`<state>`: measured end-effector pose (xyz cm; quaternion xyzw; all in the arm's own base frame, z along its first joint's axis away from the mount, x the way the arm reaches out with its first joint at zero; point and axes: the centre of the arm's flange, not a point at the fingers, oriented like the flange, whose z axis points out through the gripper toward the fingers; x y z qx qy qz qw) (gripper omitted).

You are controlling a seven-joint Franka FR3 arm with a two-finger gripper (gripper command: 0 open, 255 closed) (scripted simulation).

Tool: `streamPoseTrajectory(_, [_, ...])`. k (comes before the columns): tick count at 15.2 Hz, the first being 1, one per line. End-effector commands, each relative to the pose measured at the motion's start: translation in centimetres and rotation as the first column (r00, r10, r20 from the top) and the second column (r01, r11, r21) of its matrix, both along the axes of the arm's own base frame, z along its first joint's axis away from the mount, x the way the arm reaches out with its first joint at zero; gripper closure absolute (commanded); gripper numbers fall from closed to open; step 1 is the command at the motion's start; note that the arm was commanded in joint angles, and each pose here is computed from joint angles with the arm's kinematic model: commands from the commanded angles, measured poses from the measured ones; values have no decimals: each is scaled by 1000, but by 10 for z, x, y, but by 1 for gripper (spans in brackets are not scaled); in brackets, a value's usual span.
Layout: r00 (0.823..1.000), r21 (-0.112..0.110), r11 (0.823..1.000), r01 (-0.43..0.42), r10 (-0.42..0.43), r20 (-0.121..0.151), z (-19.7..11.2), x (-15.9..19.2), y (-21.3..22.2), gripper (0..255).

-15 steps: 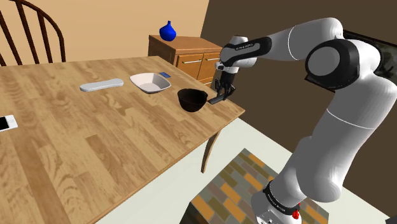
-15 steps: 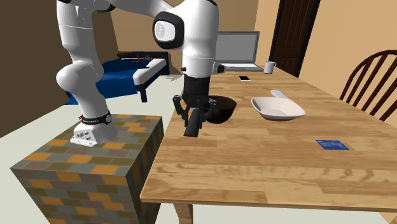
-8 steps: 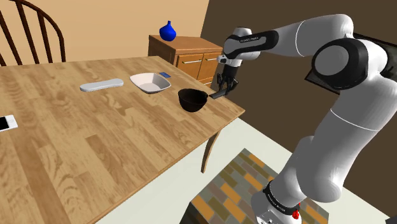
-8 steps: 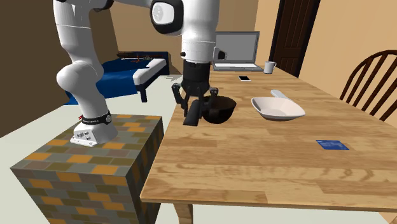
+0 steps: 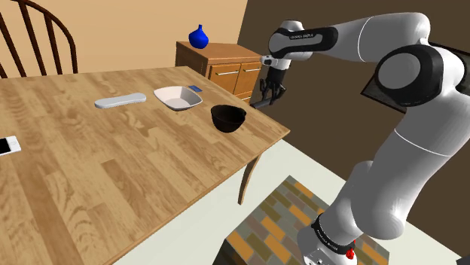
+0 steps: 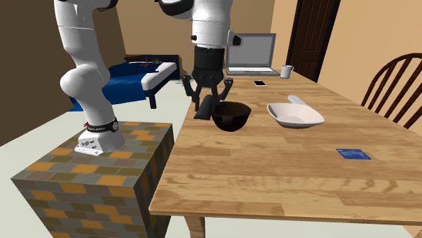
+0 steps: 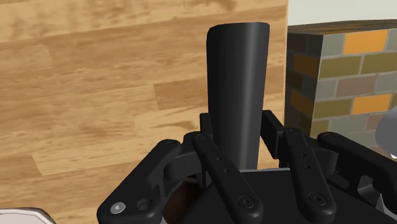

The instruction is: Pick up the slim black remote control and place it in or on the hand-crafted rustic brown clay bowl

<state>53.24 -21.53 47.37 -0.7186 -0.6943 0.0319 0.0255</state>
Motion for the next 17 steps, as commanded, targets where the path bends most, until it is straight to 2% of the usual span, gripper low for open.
streamPoseTrajectory(1, [1000, 0, 1000, 0, 0, 0, 10, 0, 0, 255])
streamPoseTrajectory(2, [1000, 0, 1000, 0, 0, 0, 14, 0, 0, 255])
streamPoseTrajectory(14, [1000, 0, 1000, 0, 0, 0, 5, 81, 136, 255])
streamPoseTrajectory(17, [1000, 0, 1000, 0, 0, 0, -6, 84, 142, 255])
